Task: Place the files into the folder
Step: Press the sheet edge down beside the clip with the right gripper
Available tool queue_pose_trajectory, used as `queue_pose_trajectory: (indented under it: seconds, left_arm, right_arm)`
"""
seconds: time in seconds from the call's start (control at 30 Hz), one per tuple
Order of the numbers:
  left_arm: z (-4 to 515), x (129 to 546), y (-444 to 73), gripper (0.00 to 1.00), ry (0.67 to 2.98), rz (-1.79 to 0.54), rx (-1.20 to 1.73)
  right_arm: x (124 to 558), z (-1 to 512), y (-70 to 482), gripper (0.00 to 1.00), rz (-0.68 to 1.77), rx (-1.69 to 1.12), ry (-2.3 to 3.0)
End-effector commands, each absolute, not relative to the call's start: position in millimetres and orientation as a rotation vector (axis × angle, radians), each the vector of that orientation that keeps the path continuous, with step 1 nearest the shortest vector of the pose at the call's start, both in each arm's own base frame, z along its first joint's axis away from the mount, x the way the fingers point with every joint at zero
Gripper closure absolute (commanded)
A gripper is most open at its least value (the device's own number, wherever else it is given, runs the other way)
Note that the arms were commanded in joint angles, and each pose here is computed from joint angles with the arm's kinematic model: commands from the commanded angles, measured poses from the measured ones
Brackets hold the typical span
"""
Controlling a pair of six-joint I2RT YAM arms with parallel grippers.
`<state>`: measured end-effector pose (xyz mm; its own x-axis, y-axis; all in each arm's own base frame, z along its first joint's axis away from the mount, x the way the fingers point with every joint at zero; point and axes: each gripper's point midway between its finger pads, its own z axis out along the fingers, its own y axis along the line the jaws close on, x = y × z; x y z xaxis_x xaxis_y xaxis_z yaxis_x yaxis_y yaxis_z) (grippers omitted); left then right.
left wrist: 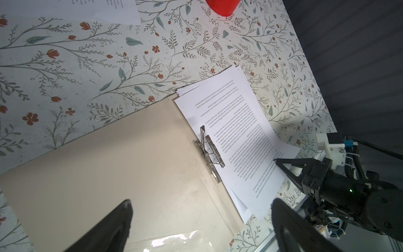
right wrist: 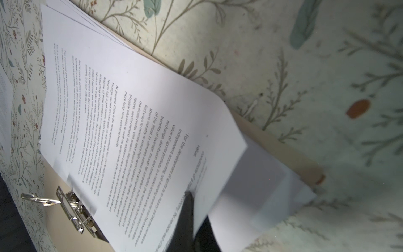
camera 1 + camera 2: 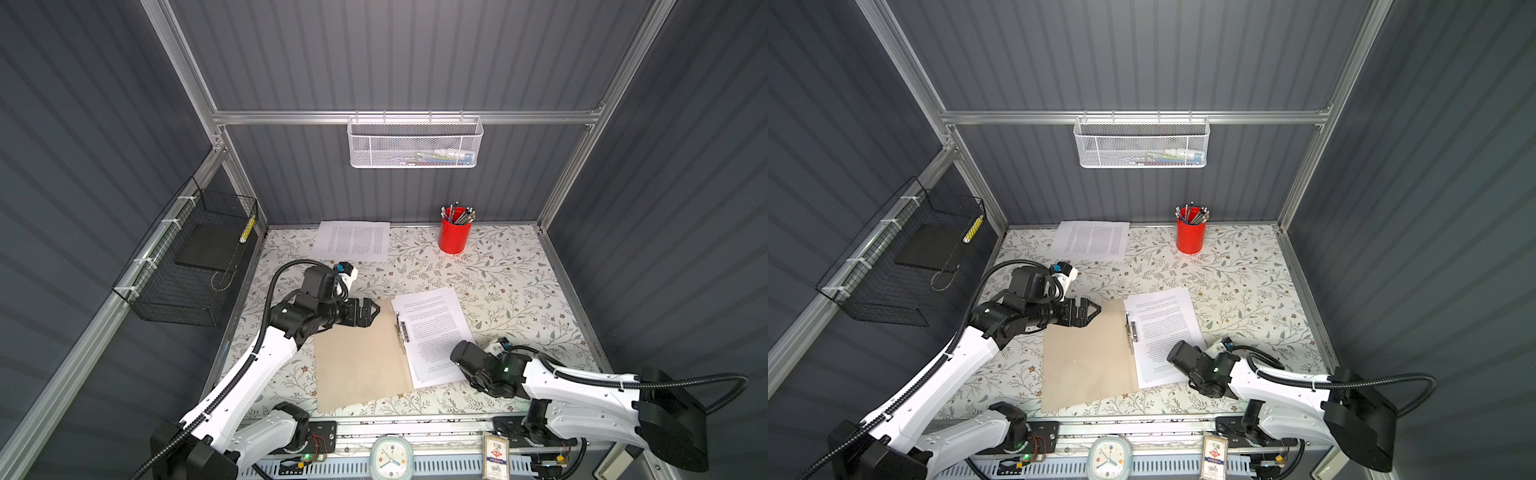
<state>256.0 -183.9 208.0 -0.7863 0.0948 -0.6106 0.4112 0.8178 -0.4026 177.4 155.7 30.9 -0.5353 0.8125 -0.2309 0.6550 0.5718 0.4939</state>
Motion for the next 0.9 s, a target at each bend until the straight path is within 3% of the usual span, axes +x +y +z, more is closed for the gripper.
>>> queue_pose_trajectory:
  seconds: [0.0,0.87]
  left_arm:
    - [211,250,-185,0.00,2.405,-0.749,0.373]
    - [213,248,-186,0.00,2.397,-0.771,0.371]
  right_arm:
    - [178,36,151,0.99,0.451,1.194,2.336]
    - [174,29,161,0.93,0.391,1.196,2.355]
